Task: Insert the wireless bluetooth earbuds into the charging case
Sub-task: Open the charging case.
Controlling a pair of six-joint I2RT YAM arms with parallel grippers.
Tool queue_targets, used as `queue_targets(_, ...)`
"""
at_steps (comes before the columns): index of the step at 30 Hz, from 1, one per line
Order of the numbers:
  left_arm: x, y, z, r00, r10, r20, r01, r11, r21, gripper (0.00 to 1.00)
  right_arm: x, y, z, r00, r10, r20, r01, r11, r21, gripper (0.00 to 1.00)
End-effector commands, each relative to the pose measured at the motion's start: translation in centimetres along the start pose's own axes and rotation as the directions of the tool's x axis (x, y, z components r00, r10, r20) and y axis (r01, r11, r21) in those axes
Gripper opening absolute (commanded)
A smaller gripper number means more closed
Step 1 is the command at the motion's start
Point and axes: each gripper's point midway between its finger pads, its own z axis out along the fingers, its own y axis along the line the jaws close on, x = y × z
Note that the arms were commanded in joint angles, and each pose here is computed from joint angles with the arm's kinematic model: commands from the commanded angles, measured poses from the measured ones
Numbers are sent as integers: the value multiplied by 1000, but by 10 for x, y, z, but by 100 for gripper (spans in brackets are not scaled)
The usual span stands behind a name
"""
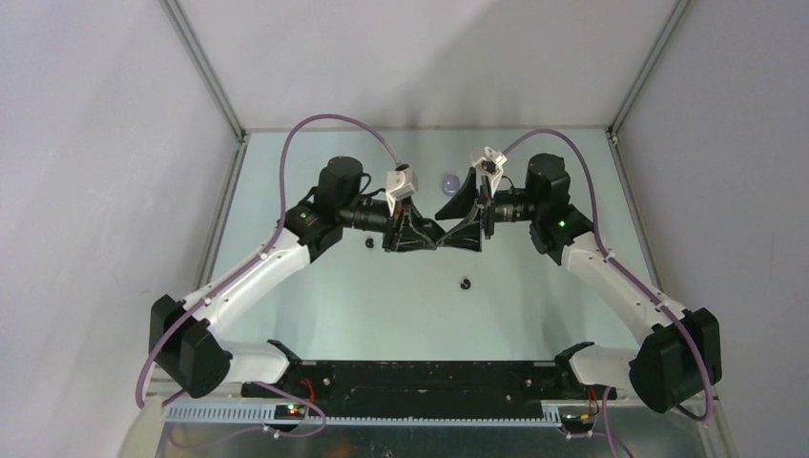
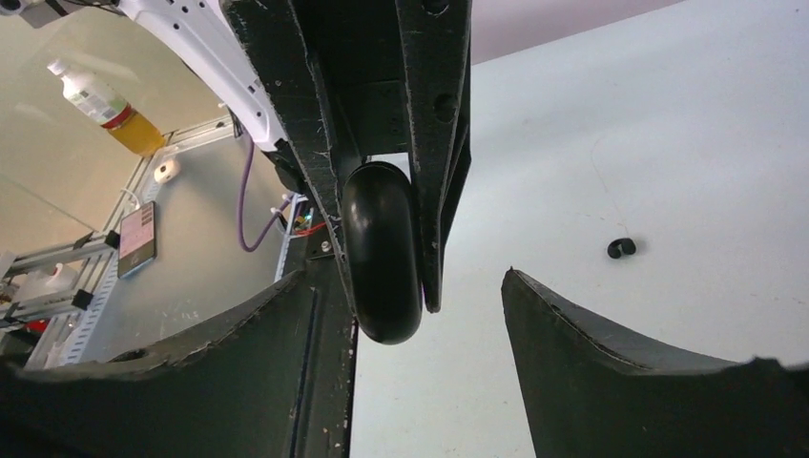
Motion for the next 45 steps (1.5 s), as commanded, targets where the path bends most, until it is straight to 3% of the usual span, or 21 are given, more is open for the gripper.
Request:
queue_targets(1, 0, -1, 4, 1000, 16, 7, -16, 1000, 15, 11, -8, -4, 1, 998, -59, 16, 58, 997, 49, 78)
queue_targets(21, -1, -5, 4, 1000, 23, 1, -23, 999, 24, 8, -24, -32, -24, 990, -134, 43, 119, 960, 254, 79)
queue_targets(33, -4, 0, 3, 1000, 11, 12, -11, 1000, -13, 5, -38, -22, -39, 982, -176, 66, 154, 954, 257, 81)
queue_targets(39, -5, 6, -1, 1000, 15, 17, -14, 998, -55, 0, -41, -39, -60, 983, -169, 74, 137, 938, 319, 83)
queue_targets(44, -13, 11, -12, 998, 51, 41, -47, 993, -104, 0, 1, -65, -70, 997, -64, -47, 77, 923, 377, 81)
queue_targets(45, -12, 14, -15, 997, 59, 41, -54, 991, -122, 0, 11, -73, -71, 992, -86, -92, 115, 913, 391, 79)
